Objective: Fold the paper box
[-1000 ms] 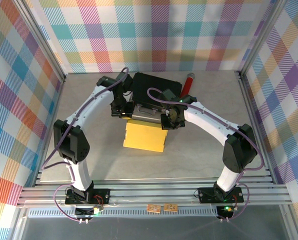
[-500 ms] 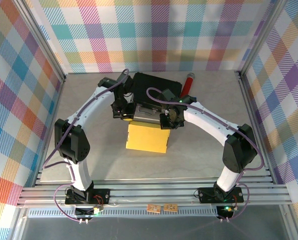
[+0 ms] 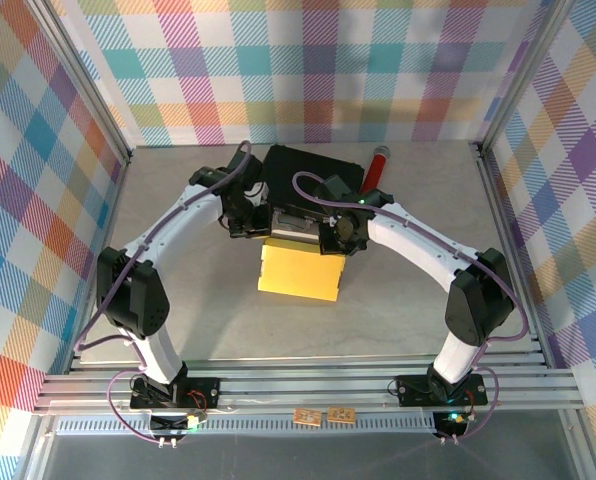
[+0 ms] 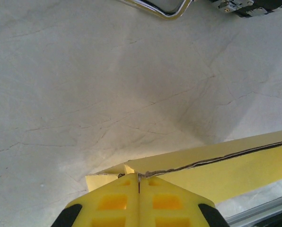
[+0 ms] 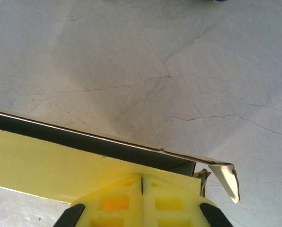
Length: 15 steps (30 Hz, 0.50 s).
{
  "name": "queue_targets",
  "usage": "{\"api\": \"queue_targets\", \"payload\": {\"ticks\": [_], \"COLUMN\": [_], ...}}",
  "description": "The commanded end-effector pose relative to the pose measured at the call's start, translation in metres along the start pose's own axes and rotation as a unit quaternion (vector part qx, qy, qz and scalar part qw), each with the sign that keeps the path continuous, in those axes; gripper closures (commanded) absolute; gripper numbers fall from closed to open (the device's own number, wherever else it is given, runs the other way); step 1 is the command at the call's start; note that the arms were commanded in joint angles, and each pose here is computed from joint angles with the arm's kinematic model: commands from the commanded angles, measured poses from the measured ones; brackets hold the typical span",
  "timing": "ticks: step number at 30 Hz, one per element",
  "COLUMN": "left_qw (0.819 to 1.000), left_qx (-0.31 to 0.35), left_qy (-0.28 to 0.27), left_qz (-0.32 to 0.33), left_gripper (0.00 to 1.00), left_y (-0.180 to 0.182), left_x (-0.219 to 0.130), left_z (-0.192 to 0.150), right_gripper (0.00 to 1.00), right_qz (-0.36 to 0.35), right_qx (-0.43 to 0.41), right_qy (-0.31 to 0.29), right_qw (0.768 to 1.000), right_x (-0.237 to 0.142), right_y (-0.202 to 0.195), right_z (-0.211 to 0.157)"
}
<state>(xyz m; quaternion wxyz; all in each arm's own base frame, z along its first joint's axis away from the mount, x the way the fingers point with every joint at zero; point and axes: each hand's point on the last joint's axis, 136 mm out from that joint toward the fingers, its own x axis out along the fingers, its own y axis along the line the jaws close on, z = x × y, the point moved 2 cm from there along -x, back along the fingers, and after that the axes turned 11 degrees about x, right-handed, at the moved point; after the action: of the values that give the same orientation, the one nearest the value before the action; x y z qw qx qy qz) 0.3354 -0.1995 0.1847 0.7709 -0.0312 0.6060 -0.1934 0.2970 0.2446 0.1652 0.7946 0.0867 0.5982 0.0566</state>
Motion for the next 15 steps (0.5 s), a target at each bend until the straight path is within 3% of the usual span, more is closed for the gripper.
{"api": "queue_targets", "payload": {"ticks": [1, 15], "left_qw": [0.999, 0.993], "left_qx": [0.008, 0.036], "left_qy": [-0.024, -0.109], "left_qz": [-0.021, 0.006], "left_gripper": [1.0, 1.0], "left_y": [-0.009, -0.008], "left_x": [-0.007, -0.007], "left_z": [-0.004, -0.024], "right_gripper": [1.0, 1.0], "right_qz": [0.013, 0.022], "right_qx": [0.0, 0.009], "right_qy": [-0.014, -0.007], "right_qw": [1.0, 1.0], "right_x": [-0.012, -0.015], "right_y": [0.003, 0.002], "right_z": [0.001, -0.007]}}
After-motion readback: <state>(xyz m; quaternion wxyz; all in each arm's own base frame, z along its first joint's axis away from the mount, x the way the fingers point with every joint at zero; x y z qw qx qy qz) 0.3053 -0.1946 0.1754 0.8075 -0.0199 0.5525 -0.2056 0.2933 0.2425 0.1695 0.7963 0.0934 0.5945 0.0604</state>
